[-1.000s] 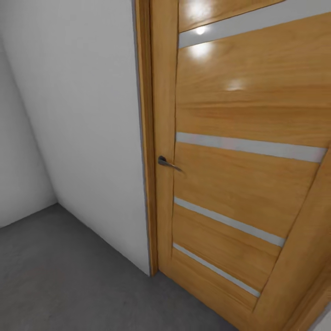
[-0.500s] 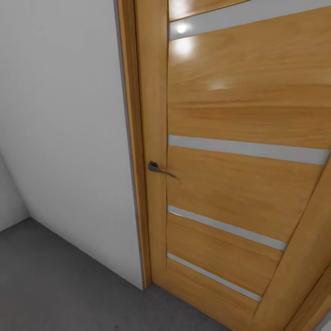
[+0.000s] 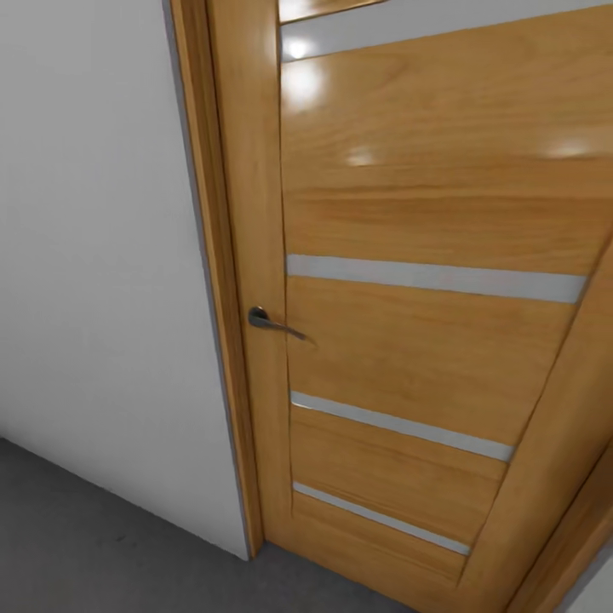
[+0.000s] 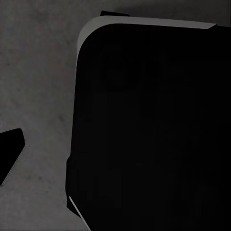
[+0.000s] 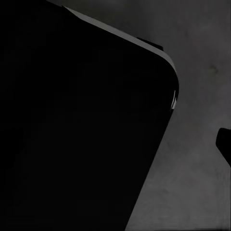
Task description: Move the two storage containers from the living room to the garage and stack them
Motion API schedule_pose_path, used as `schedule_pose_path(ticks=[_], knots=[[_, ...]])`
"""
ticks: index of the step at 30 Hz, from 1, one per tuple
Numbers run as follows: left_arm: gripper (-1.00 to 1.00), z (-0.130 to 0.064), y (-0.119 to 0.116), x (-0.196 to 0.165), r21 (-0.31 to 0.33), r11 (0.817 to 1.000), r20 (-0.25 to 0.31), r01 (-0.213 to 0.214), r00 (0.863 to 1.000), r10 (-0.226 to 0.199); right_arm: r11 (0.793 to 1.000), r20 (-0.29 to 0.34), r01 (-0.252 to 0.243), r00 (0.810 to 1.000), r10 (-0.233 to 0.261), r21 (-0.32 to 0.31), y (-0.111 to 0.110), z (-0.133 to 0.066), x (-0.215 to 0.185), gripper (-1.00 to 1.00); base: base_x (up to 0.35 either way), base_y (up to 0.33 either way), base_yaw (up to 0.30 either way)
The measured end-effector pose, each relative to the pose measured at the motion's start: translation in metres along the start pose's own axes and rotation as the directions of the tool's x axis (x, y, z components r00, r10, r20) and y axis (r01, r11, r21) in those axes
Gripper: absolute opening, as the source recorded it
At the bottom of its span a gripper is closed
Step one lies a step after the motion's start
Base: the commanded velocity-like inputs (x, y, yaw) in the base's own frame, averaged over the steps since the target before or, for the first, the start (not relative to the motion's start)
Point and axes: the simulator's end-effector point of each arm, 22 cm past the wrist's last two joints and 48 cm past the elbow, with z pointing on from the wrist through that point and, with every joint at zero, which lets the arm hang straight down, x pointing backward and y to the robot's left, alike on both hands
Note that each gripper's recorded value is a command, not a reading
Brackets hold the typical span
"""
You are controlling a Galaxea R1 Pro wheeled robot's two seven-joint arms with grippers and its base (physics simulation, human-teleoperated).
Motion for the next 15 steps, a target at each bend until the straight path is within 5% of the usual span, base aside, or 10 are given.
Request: schedule_pose_path(ticks=[15], knots=[[1.00, 0.0000, 0.0000, 0.0000, 0.000, 1.000, 0.000, 0.000, 1.000, 0.000, 1.000, 0.000, 0.000, 1.000, 0.000, 0.000, -0.0002, 0.0000, 0.0001, 1.00, 0.000, 0.000, -0.254]])
